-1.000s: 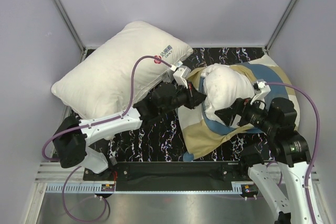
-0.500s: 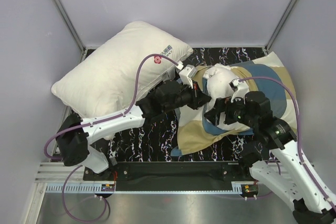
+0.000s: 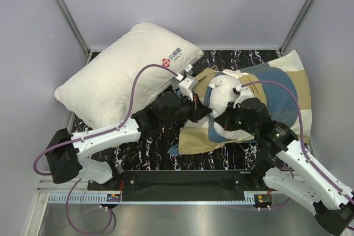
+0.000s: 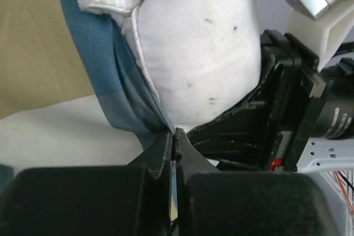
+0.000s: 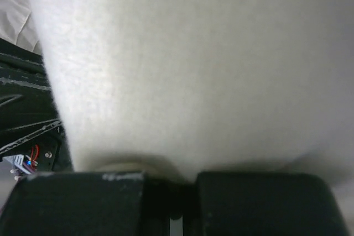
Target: Remove the pillowcase from the pillow
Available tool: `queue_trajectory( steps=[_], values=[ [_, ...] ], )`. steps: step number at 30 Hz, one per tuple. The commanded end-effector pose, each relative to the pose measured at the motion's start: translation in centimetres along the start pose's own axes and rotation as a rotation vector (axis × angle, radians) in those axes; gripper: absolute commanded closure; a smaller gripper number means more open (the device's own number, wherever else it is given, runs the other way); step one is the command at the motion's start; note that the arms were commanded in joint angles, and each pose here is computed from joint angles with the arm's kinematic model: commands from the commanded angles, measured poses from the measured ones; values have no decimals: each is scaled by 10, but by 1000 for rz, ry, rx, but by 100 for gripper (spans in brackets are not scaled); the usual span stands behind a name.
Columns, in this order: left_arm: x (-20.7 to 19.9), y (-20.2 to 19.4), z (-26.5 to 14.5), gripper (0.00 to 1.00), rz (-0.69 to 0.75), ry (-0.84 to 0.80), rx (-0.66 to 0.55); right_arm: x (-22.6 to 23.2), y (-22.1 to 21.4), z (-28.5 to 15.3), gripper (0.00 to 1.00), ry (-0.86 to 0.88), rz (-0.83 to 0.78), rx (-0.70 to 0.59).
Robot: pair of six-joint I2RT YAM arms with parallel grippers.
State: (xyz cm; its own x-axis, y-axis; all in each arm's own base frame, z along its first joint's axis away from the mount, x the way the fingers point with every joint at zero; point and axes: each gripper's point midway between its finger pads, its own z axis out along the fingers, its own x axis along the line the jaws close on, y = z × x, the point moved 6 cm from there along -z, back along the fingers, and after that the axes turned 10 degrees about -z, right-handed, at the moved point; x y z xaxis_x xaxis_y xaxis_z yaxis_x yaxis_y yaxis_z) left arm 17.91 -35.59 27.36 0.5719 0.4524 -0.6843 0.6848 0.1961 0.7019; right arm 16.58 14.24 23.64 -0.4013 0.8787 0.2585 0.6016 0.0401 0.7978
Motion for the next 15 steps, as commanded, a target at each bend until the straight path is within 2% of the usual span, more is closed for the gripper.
queue_trajectory(
  steps=[1,8,15],
  values=[
    [-74,49,-60,100,46,-329,-199,-23,28,-7,100,-209,15,-144],
    [2,-10,-66,100,33,-109,-140,-29,65,-33,100,-315,-5,-250],
    [38,-45,-68,100,38,-22,-79,-21,103,-45,100,-315,56,-401]
  ],
)
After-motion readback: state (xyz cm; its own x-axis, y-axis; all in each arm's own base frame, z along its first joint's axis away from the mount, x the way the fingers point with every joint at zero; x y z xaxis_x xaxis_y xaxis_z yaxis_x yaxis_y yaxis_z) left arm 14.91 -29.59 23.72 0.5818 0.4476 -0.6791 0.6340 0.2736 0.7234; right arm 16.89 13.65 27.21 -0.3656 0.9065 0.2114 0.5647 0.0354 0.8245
